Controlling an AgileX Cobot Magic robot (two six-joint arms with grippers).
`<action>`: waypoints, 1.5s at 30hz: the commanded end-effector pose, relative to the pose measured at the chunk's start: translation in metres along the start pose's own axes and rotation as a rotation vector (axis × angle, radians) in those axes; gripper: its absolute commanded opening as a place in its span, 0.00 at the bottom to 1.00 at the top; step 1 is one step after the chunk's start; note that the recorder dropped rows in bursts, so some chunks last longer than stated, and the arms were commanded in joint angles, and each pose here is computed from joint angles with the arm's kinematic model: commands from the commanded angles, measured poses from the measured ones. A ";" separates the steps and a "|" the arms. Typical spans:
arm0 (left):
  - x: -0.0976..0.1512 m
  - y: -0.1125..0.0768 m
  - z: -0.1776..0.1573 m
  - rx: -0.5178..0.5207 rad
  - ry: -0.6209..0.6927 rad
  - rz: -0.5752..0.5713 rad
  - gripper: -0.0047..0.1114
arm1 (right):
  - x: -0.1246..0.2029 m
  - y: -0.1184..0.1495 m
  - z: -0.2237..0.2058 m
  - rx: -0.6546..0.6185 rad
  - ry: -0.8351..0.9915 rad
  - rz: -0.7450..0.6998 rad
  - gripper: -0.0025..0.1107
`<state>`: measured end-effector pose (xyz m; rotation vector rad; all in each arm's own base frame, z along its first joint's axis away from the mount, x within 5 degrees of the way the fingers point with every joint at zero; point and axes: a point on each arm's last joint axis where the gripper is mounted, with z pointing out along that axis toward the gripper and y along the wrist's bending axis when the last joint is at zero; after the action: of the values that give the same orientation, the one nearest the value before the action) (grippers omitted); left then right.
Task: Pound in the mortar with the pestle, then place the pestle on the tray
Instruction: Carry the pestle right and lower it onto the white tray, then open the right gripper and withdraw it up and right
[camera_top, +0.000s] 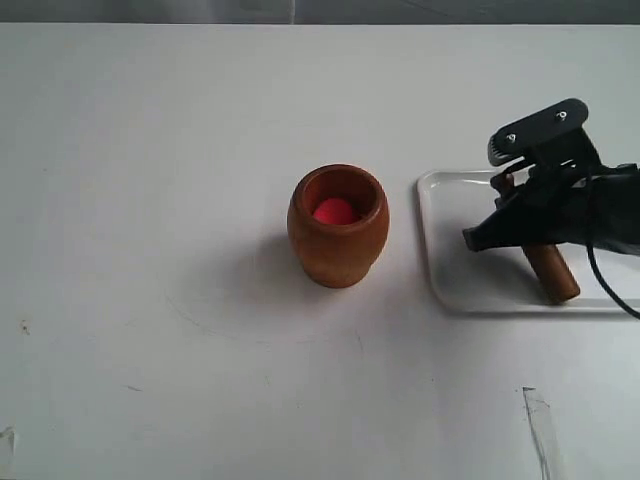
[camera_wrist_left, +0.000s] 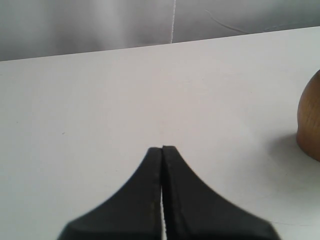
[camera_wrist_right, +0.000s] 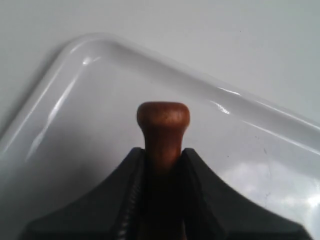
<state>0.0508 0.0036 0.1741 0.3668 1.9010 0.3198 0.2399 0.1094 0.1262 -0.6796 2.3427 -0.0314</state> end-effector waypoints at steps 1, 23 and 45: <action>0.000 -0.001 0.000 0.008 -0.007 -0.012 0.04 | 0.006 -0.001 0.010 0.020 0.025 -0.014 0.02; 0.000 -0.001 0.000 0.008 -0.007 -0.012 0.04 | -0.018 -0.012 -0.021 0.071 -0.126 0.083 0.42; 0.000 -0.001 0.000 0.008 -0.007 -0.012 0.04 | -0.017 -0.005 -0.244 -0.290 -0.732 0.069 0.02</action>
<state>0.0508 0.0036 0.1741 0.3668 1.9010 0.3198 0.1210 0.0777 0.3169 -0.5505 1.7063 0.4535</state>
